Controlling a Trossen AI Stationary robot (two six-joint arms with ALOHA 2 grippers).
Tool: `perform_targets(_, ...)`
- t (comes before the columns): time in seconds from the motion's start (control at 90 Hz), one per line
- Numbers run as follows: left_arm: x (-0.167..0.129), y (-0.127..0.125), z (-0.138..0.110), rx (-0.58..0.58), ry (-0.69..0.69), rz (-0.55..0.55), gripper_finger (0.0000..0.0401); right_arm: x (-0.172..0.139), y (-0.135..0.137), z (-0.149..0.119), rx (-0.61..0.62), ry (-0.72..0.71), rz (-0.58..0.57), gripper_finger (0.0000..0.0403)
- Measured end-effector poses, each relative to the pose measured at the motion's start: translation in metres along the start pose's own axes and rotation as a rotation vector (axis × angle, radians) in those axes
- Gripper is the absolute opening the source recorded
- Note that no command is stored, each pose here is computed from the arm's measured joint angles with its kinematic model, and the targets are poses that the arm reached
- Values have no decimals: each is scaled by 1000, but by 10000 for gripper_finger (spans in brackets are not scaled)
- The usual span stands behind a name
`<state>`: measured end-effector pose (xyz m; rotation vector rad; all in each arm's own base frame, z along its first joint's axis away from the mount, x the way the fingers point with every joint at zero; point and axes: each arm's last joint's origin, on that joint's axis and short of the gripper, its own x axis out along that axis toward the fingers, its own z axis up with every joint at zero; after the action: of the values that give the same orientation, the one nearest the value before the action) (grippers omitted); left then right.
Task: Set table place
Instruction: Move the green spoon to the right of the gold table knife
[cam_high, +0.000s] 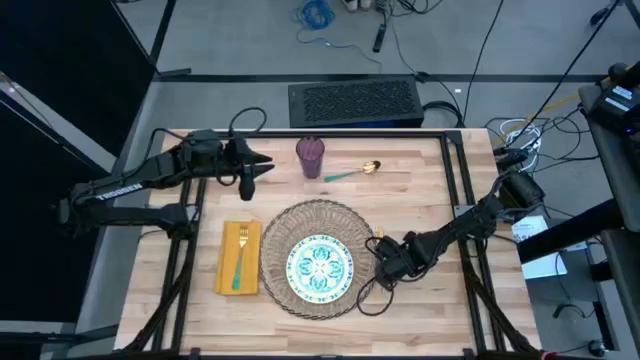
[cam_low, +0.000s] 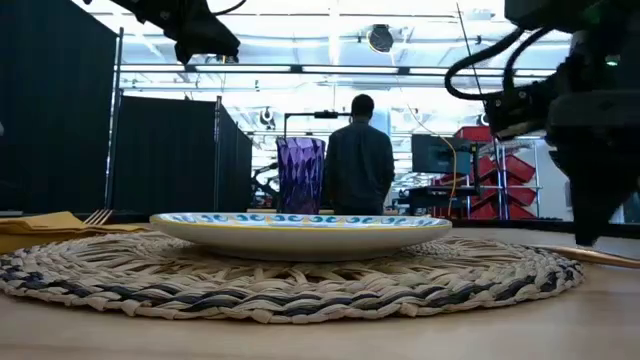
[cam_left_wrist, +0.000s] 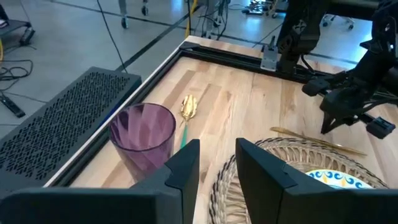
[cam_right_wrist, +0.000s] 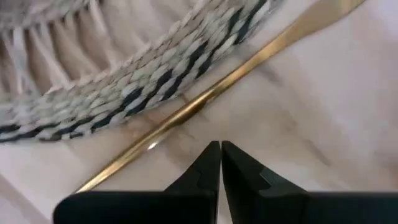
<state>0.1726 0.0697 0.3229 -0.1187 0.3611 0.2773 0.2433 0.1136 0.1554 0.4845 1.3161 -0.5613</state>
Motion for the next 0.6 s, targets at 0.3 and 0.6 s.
perform_targets(0.3, -1, 0, 0, 6, -5, -1, 88, -8, 6, 25, -113, -108, 51, 27)
perform_targets(0.6, -21, -6, 3, 46, -59, -115, 88, -5, 1, 62, -38, -133, 211, 40)
